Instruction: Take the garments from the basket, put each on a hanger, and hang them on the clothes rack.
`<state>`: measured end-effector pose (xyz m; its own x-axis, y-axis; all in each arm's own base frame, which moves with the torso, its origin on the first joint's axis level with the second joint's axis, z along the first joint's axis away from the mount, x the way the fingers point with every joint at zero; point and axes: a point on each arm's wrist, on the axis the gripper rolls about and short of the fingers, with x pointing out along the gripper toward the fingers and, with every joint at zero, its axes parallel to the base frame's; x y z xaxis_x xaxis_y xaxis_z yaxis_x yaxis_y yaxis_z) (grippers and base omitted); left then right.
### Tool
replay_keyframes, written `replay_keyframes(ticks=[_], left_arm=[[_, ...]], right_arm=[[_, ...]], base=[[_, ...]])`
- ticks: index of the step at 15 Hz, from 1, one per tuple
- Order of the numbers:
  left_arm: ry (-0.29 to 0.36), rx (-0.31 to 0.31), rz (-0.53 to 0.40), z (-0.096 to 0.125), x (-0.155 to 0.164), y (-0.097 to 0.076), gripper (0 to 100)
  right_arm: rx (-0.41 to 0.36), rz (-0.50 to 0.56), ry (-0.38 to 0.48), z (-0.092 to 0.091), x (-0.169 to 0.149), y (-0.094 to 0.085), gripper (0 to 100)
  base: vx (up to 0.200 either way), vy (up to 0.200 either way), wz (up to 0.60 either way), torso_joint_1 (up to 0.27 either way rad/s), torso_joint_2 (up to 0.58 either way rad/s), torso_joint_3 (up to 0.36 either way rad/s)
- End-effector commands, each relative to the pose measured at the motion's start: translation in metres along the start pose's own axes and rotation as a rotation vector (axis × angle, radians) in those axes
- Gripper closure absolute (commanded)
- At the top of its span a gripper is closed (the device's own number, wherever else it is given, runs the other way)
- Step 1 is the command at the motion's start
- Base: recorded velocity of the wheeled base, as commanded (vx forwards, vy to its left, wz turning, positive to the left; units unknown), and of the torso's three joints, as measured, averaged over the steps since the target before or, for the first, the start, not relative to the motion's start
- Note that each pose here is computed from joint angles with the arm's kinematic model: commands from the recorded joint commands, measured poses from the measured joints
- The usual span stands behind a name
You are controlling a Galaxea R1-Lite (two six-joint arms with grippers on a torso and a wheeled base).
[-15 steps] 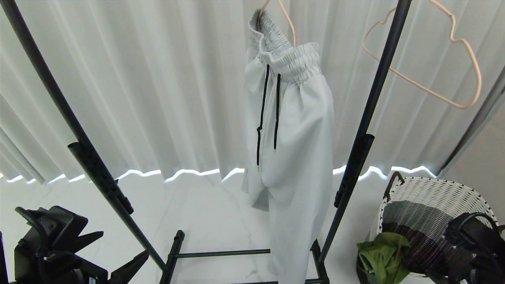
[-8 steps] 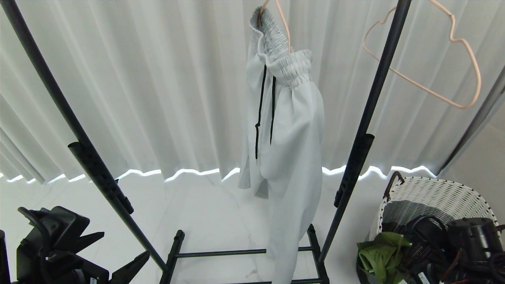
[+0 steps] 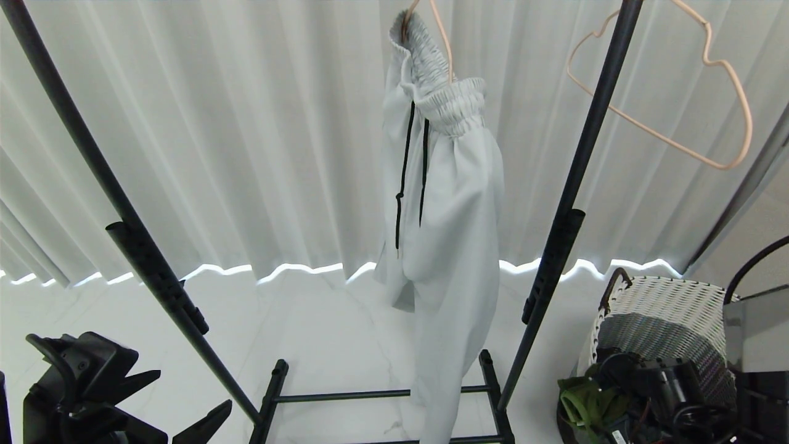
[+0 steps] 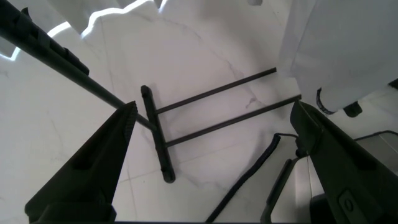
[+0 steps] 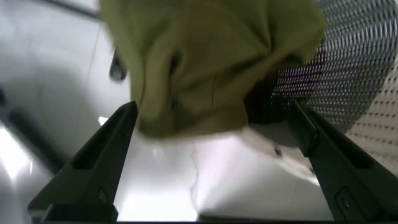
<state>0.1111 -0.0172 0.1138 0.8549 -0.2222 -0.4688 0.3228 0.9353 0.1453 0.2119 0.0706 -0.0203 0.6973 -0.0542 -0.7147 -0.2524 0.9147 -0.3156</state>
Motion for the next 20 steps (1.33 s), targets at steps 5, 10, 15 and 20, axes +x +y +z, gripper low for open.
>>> replay_keyframes(ticks=[5, 10, 15, 20], left_arm=[[-0.004, 0.023, -0.011, -0.004, -0.003, -0.003, 0], [-0.008, 0.024, -0.011, -0.003, -0.004, -0.003, 0], [-0.022, 0.027, -0.008, -0.003, -0.006, -0.003, 0], [-0.045, 0.037, -0.015, -0.007, -0.012, -0.006, 0]], right_arm=[[0.003, -0.019, 0.025, -0.010, 0.017, 0.005, 100], [0.014, -0.025, -0.034, -0.005, 0.001, 0.000, 100], [0.029, -0.001, -0.117, 0.002, -0.028, -0.009, 100], [0.036, -0.018, -0.232, 0.018, -0.058, -0.021, 100]], base=[[0.000, 0.000, 0.00, 0.000, 0.00, 0.000], [0.000, 0.000, 0.00, 0.000, 0.00, 0.000], [0.000, 0.000, 0.00, 0.000, 0.00, 0.000], [0.000, 0.000, 0.00, 0.000, 0.00, 0.000]])
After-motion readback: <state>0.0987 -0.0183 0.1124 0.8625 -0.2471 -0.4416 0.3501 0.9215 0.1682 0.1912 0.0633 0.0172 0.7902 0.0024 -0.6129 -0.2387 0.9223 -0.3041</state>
